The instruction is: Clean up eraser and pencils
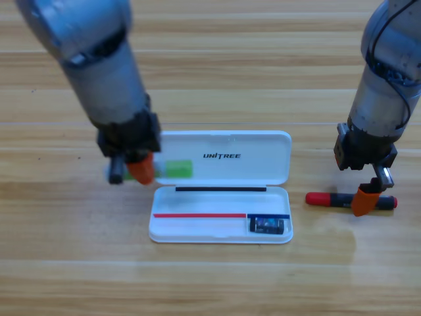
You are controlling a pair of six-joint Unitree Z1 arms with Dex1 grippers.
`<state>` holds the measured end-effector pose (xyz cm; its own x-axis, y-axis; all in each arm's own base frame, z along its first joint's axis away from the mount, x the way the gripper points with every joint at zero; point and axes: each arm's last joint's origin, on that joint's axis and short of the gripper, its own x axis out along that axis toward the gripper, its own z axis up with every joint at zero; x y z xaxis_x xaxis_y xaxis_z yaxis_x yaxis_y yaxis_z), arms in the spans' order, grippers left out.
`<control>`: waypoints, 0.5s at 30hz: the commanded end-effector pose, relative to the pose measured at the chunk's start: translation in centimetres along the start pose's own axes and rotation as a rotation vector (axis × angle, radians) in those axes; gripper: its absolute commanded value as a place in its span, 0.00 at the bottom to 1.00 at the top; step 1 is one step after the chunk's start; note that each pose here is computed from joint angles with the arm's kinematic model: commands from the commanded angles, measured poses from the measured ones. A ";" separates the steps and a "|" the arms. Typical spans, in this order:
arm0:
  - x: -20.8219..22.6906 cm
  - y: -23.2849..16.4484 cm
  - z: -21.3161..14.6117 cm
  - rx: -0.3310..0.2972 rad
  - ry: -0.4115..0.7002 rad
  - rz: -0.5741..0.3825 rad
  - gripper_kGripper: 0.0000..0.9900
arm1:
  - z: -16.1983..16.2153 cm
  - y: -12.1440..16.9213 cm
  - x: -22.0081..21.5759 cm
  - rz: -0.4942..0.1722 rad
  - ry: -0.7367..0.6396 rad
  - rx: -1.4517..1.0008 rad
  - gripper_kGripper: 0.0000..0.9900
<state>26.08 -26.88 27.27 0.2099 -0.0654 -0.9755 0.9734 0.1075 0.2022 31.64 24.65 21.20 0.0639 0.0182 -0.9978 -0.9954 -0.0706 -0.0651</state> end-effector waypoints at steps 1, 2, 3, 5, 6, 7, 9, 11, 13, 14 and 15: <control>3.7 -2.2 3.1 0.070 0.052 -0.043 0.00 | -0.3 -1.4 3.4 0.056 0.023 0.020 0.90; 3.9 -2.3 3.3 0.073 0.054 -0.045 0.00 | -0.3 -1.5 3.7 0.060 0.024 0.020 0.89; 3.9 -2.3 3.5 0.075 0.051 -0.044 0.00 | -0.2 -1.6 3.9 0.065 0.025 0.020 0.86; 4.1 -2.5 3.8 0.079 0.049 -0.045 0.00 | -0.1 -1.7 4.5 0.075 0.032 0.019 0.83; 4.1 -2.5 3.9 0.079 0.046 -0.044 0.00 | -0.1 -1.7 4.7 0.079 0.038 0.015 0.82; 4.2 -2.5 4.0 0.080 0.047 -0.044 0.00 | -0.2 -1.7 4.9 0.081 0.043 0.015 0.82; 4.4 -2.5 4.2 0.084 0.049 -0.046 0.00 | -0.2 -1.7 5.1 0.085 0.049 0.012 0.72; 4.7 -2.5 4.4 0.085 0.048 -0.046 0.00 | -0.2 -1.7 5.1 0.085 0.049 0.012 0.55; 5.0 -2.6 4.7 0.087 0.049 -0.047 0.00 | -0.2 -1.6 5.1 0.086 0.047 0.009 0.35; 5.1 -2.5 4.8 0.085 0.048 -0.047 0.00 | -0.2 -1.6 5.1 0.086 0.047 0.004 0.26; 5.3 -2.6 4.9 0.086 0.052 -0.051 0.00 | -0.2 -1.6 5.1 0.087 0.048 0.003 0.17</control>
<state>25.37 -30.78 24.44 0.1818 -0.0544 -0.9818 0.9829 0.0407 0.1797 32.65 25.16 19.02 0.0295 -0.0031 -0.9996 -0.9964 -0.0791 -0.0292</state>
